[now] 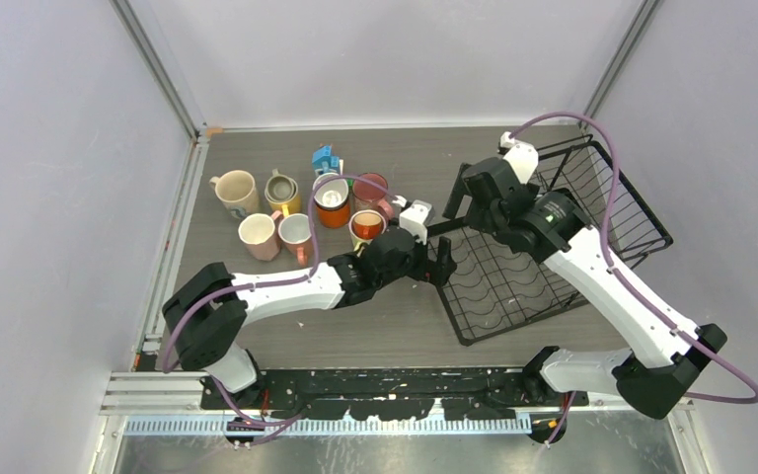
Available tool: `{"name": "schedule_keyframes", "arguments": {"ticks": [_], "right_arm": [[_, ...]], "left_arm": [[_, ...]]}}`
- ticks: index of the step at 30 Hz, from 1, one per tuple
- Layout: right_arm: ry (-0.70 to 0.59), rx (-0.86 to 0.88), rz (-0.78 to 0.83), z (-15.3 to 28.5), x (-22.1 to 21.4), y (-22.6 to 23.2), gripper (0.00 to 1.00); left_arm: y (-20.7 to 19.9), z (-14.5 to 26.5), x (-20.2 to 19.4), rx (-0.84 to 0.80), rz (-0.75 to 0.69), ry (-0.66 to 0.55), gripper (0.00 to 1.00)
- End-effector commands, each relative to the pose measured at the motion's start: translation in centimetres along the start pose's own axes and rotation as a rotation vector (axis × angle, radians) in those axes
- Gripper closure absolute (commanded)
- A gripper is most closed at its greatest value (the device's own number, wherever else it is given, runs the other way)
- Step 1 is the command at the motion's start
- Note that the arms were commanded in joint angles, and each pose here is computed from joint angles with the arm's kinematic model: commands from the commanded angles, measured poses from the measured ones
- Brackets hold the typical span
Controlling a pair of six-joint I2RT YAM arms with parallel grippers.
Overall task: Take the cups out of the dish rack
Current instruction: Move the dish rack to the center of the board.
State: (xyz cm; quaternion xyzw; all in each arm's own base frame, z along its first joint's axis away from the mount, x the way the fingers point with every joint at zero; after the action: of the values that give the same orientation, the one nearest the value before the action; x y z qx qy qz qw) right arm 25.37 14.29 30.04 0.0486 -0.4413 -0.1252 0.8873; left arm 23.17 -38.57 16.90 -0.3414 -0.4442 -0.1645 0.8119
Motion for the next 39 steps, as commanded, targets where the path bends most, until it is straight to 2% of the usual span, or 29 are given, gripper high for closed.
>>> {"name": "schedule_keyframes", "arguments": {"ticks": [1,5,14,25,39], "right_arm": [[-0.055,-0.008,-0.073,-1.1,0.5,0.4,0.00],[-0.050,-0.021,-0.071,-1.3,0.0,0.0,0.00],[-0.054,-0.020,-0.069,-1.0,-0.3,-0.5,0.00],[-0.059,-0.037,-0.054,-1.1,-0.7,-1.3,0.00],[-0.047,-0.063,-0.045,-2.9,-2.2,-1.3,0.00]], "left_arm": [[0.9,-0.2,0.2,0.060,0.014,0.004,0.00],[2.2,-0.6,-0.3,0.163,0.047,0.027,0.00],[2.2,-2.2,-2.5,0.244,0.121,0.030,0.00],[2.4,-1.4,-4.8,0.363,0.069,0.006,0.00],[3.4,0.9,-8.0,0.412,0.007,0.071,0.00]]}}
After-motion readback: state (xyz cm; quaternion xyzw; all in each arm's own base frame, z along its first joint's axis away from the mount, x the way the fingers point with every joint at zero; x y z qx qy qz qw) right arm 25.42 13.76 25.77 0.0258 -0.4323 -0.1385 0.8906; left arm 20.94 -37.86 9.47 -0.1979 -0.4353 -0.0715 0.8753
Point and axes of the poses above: each gripper's point midway between its finger pads, its own z axis back along the fingers, its own y axis along the line the jaws close on, x = y × z, the point moved 3 cm from there along z, back along the fingers, and after that the axes turned 3 degrees about z, right-handed, at the moved point
